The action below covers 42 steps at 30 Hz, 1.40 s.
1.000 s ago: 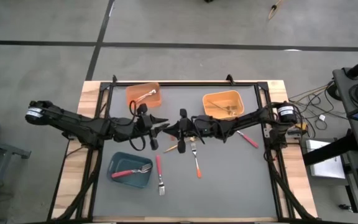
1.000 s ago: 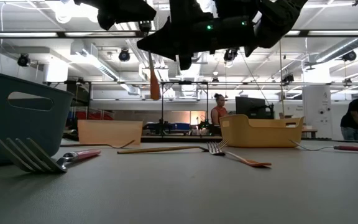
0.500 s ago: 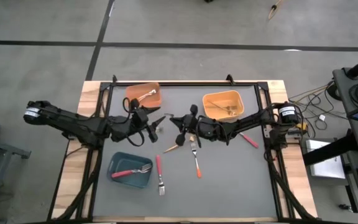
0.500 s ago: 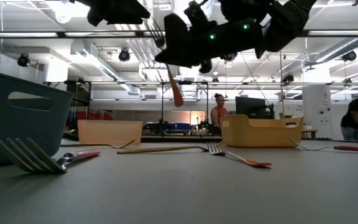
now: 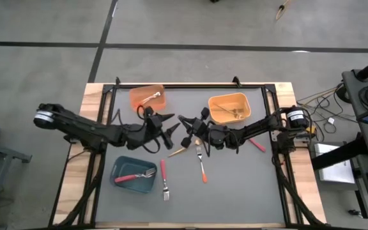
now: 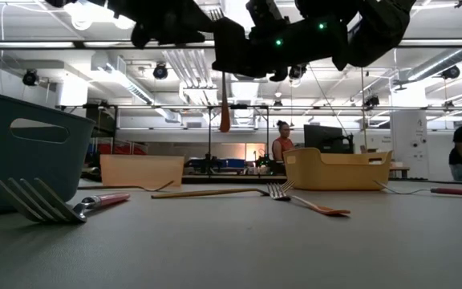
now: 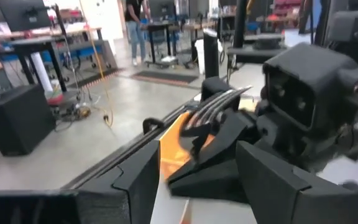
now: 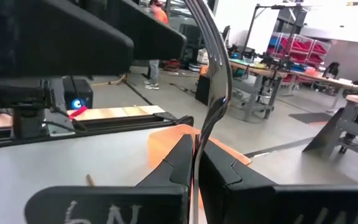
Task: Sort silverware by color (type)
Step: Put the orange fork into the orange bin
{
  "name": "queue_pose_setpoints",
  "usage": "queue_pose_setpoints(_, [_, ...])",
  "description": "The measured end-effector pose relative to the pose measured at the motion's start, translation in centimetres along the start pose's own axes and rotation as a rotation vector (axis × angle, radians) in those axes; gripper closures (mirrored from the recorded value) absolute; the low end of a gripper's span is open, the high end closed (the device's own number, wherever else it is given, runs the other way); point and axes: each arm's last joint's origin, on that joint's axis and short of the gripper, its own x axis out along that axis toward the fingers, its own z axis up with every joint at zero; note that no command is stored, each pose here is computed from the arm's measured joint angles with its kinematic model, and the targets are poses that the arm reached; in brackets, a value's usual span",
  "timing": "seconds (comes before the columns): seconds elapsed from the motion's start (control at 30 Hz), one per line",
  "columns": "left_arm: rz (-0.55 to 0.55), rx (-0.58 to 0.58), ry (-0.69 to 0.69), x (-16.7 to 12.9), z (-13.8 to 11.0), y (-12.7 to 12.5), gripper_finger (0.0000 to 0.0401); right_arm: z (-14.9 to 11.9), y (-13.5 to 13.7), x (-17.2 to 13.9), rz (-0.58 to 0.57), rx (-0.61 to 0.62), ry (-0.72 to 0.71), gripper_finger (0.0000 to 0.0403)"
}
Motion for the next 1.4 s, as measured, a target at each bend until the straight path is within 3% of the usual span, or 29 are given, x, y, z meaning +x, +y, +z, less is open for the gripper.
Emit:
queue_pose_setpoints(0.5, [0.085, -0.023, -0.109, 2.3, -1.6, -1.5, 0.0209, 0.0, 0.3, -0.2, -0.006, -0.008, 0.004, 0.0395])
queue_pose_setpoints(1.17, [0.016, 0.07, -0.127, 2.6, -1.4, -1.5, 0.021, -0.1, 0.4, -0.2, 0.051, -0.058, -0.002, 0.0395])
queue_pose_setpoints(1.3, [0.025, 0.072, -0.124, 2.6, -1.5, -1.5, 0.0221, -0.1, 0.4, -0.2, 0.038, -0.055, 0.0, 0.0395])
queue_pose_setpoints(1.4, [0.108, 0.066, -0.115, 2.6, -1.4, -1.2, 0.0228, 0.1, 0.0, -0.3, -0.089, -0.014, 0.007, 0.0395])
